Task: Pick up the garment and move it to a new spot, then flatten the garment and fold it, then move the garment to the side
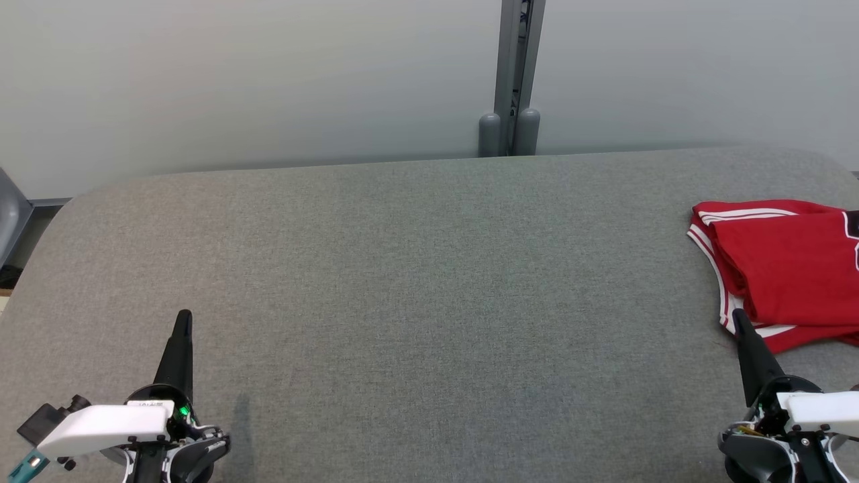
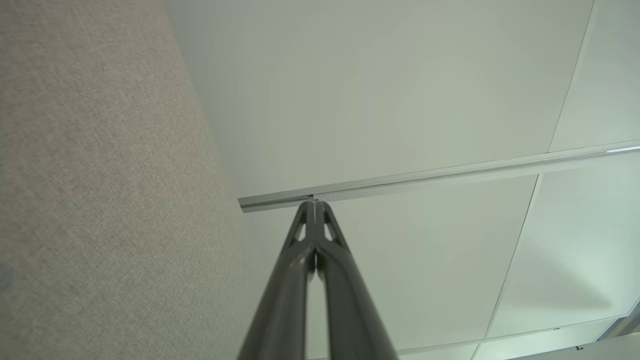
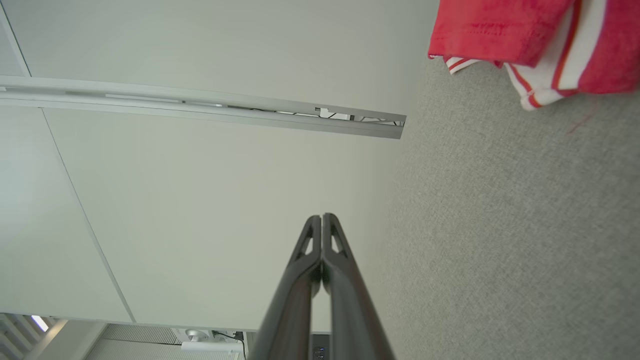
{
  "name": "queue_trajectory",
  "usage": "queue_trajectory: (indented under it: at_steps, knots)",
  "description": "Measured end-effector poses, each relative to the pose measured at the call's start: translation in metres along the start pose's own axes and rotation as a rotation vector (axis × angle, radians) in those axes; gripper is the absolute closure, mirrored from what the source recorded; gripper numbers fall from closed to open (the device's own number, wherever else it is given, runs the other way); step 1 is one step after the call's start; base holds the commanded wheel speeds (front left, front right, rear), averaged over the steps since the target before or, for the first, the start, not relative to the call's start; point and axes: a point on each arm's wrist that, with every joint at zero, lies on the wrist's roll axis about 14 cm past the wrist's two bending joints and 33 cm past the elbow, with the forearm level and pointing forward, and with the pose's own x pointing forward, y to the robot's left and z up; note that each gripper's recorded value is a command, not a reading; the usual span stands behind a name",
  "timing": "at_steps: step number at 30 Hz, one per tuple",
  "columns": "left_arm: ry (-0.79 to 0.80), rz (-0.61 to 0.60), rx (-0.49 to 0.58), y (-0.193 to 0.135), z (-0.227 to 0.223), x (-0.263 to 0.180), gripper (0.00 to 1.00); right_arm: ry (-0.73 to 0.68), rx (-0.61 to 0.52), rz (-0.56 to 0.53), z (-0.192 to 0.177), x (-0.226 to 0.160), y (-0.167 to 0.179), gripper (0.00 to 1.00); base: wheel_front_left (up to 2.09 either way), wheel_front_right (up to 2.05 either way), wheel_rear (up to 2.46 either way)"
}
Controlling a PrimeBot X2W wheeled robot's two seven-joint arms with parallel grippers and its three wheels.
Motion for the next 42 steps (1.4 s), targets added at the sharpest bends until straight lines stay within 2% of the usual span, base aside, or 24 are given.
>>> queue_trajectory:
  at_steps: [14,42]
  knots:
    - [-0.005,-0.044,-0.079,-0.0102,0.0045,0.0023,1.0,0.002,0.09,0.021,0.0023,0.001,0.0053,1.0,0.0,0.0,0.0]
    - [-0.005,-0.045,-0.079,-0.0104,0.0046,0.0023,1.0,0.002,0.09,0.021,0.0023,0.001,0.0054,1.0,0.0,0.0,0.0]
